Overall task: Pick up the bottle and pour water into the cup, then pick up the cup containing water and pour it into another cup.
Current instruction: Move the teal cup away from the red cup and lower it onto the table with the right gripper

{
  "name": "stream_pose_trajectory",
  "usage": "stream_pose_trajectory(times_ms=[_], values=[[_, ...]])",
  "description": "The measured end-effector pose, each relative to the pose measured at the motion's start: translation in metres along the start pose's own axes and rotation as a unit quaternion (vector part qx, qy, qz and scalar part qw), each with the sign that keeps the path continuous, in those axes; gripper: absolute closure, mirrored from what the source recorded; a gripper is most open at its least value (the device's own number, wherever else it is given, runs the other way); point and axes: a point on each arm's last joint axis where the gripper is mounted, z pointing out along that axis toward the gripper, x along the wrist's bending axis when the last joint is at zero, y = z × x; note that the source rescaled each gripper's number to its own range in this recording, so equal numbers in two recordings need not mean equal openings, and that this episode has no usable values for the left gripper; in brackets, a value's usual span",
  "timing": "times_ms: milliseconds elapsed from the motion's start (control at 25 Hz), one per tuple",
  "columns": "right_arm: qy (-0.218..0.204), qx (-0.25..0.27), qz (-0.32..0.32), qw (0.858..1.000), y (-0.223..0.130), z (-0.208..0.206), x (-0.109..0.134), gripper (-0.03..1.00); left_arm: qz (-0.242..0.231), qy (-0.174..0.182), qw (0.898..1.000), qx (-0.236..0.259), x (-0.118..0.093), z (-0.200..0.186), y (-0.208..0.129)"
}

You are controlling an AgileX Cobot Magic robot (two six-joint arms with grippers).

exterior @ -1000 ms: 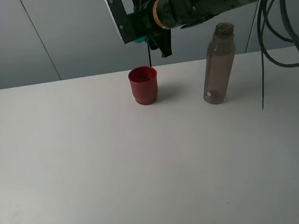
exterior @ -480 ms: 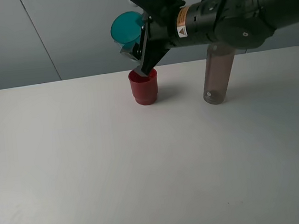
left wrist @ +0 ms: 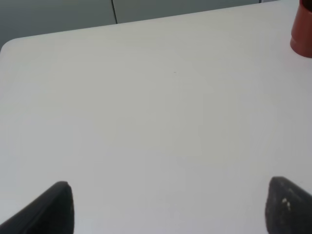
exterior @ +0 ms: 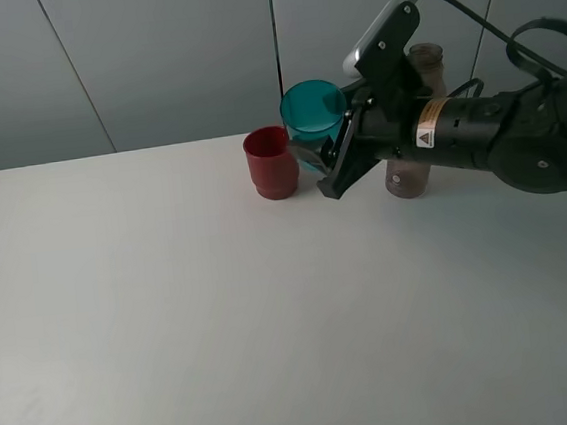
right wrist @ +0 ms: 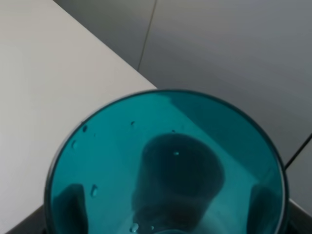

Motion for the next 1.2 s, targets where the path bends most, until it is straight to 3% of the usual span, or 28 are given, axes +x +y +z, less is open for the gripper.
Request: stream_pose_trajectory(times_ms=[520, 960, 1000, 1040, 1080, 1120, 1200], values=[[0.035, 0.091, 0.048, 0.994, -0.073, 0.026, 0.014, 0.78, 0.000, 0.000, 1.000, 0.000, 0.000, 0.000, 0.000], [0.028, 0.092, 0.059, 0.994, -0.077, 0.028, 0.014, 0.78, 0.000, 0.000, 1.000, 0.000, 0.000, 0.000, 0.000], [0.028, 0.092, 0.059, 0.994, -0.077, 0.028, 0.014, 0.66, 0.000, 0.000, 1.000, 0.000, 0.000, 0.000, 0.000], [0.028, 0.096, 0.058, 0.993, -0.078, 0.028, 0.014, 0.33, 0.000, 0.000, 1.000, 0.000, 0.000, 0.000, 0.000], [0.028, 0.100, 0.058, 0.993, -0.079, 0.027, 0.014, 0.12, 0.000, 0.000, 1.000, 0.000, 0.000, 0.000, 0.000], [0.028, 0.101, 0.059, 0.993, -0.079, 0.027, 0.014, 0.03, 0.000, 0.000, 1.000, 0.000, 0.000, 0.000, 0.000], [0.026, 0.098, 0.057, 0.993, -0.076, 0.027, 0.013, -0.02, 0.000, 0.000, 1.000, 0.000, 0.000, 0.000, 0.000]])
